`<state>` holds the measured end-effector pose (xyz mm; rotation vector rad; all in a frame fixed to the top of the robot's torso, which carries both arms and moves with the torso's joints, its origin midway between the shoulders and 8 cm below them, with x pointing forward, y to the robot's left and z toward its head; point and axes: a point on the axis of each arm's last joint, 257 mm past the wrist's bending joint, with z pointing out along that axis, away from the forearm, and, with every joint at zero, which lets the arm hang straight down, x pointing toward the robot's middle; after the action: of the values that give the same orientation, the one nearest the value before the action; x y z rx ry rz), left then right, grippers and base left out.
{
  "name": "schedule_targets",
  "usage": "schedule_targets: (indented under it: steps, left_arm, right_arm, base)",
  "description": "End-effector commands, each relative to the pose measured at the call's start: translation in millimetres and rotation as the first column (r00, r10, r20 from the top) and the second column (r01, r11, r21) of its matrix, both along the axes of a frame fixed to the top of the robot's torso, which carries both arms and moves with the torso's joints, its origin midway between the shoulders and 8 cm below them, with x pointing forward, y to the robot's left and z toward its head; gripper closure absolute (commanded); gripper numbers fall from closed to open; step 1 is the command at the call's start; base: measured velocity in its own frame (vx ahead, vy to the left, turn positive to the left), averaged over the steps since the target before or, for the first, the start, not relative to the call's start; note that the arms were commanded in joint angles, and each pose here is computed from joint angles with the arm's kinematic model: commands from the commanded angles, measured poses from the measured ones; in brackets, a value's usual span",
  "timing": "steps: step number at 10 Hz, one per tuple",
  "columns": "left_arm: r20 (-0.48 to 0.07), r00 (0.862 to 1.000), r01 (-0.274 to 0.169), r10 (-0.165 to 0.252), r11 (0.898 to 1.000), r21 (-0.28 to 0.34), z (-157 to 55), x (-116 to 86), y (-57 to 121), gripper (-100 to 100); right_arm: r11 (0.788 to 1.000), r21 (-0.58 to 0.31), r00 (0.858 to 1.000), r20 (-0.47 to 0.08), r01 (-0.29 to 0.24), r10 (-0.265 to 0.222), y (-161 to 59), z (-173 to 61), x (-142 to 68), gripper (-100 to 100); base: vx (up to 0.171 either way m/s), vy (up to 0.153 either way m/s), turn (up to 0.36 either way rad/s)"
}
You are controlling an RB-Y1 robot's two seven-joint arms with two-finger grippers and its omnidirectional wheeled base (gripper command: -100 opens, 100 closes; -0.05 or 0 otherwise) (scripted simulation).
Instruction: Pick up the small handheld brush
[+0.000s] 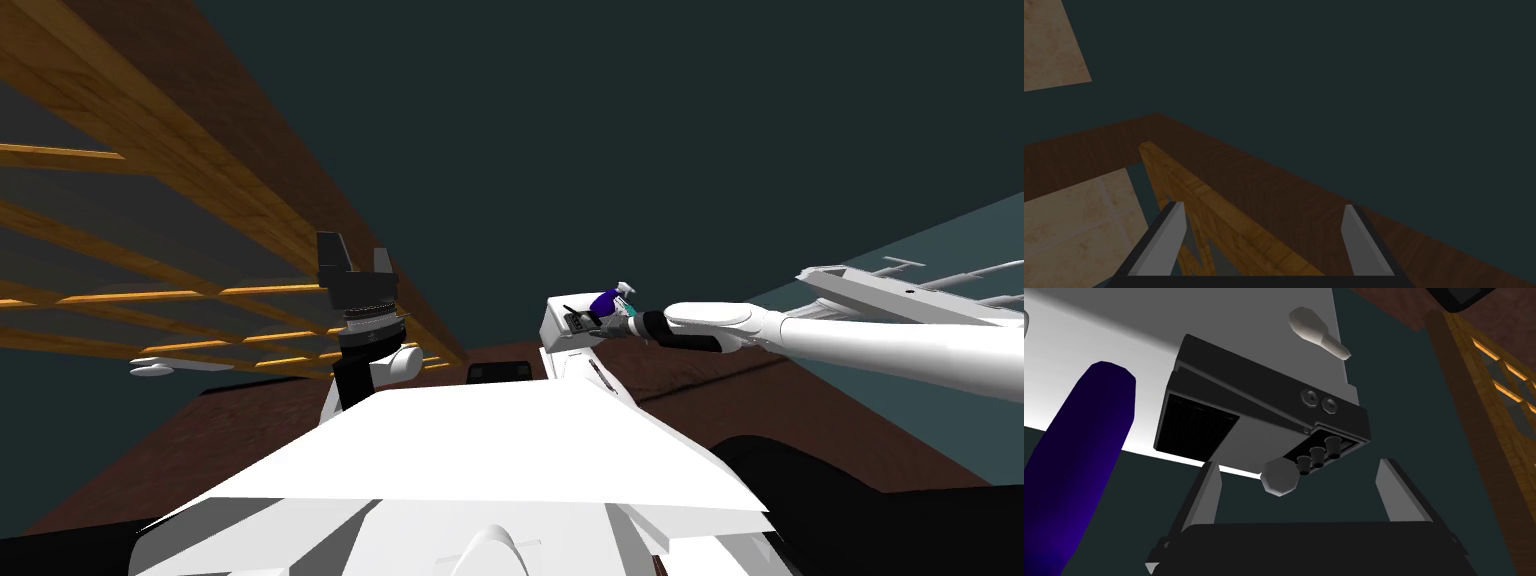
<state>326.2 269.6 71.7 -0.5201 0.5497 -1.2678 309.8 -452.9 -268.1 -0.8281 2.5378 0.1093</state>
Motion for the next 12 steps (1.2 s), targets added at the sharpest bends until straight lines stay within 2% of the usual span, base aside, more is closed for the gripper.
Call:
schedule_targets:
  steps: [1,2,3,4,5,9,10,11,12]
  left_arm:
    - [0.000,1.000,0.000,0.000,1.000,0.000,0,0,0.0,0]
    - [0.000,1.000,0.000,0.000,1.000,0.000,0,0,0.0,0]
    - [0.000,1.000,0.000,0.000,1.000,0.000,0,0,0.0,0]
    - [0.000,1.000,0.000,0.000,1.000,0.000,0,0,0.0,0]
    - [0.000,1.000,0.000,0.000,1.000,0.000,0,0,0.0,0]
    - [0.000,1.000,0.000,0.000,1.000,0.000,0,0,0.0,0]
    - [0.000,1.000,0.000,0.000,1.000,0.000,0,0,0.0,0]
    - [0.000,1.000,0.000,0.000,1.000,0.000,0,0,0.0,0]
    - [0.000,1.000,0.000,0.000,1.000,0.000,0,0,0.0,0]
  right_arm:
    - [1.000,-0.019,1.000,-0.002,-0.024,0.024,1,0,6,-100]
    - [0.999,-0.031,0.999,-0.001,-0.040,0.040,2,2,11,-100]
    - [0.999,-0.024,0.999,-0.001,-0.032,0.032,1,1,8,-100]
    - [0.999,-0.025,0.999,-0.001,-0.033,0.033,1,2,9,0]
    - [0.999,-0.024,1.000,0.000,-0.023,0.023,2,-5,0,-100]
    - [1.000,-0.024,1.000,0.001,0.001,-0.001,6,-20,-22,-100]
    - [1.000,-0.022,1.000,-0.002,-0.004,0.004,6,-18,-18,-100]
    - [1.000,-0.024,1.000,0.001,-0.003,0.003,6,-18,-18,100]
    - [1.000,-0.024,1.000,0.001,-0.003,0.003,6,-18,-18,100]
  base:
    - [0.043,0.020,0.018]
    - [0.053,0.019,0.046]
    - [0.026,0.007,0.014]
    - [0.000,0.000,0.000]
    - [0.032,-0.006,0.068]
    - [0.048,-0.019,0.065]
    - [0.018,-0.009,0.012]
    - [0.000,0.000,0.000]
    - [0.000,0.000,0.000]
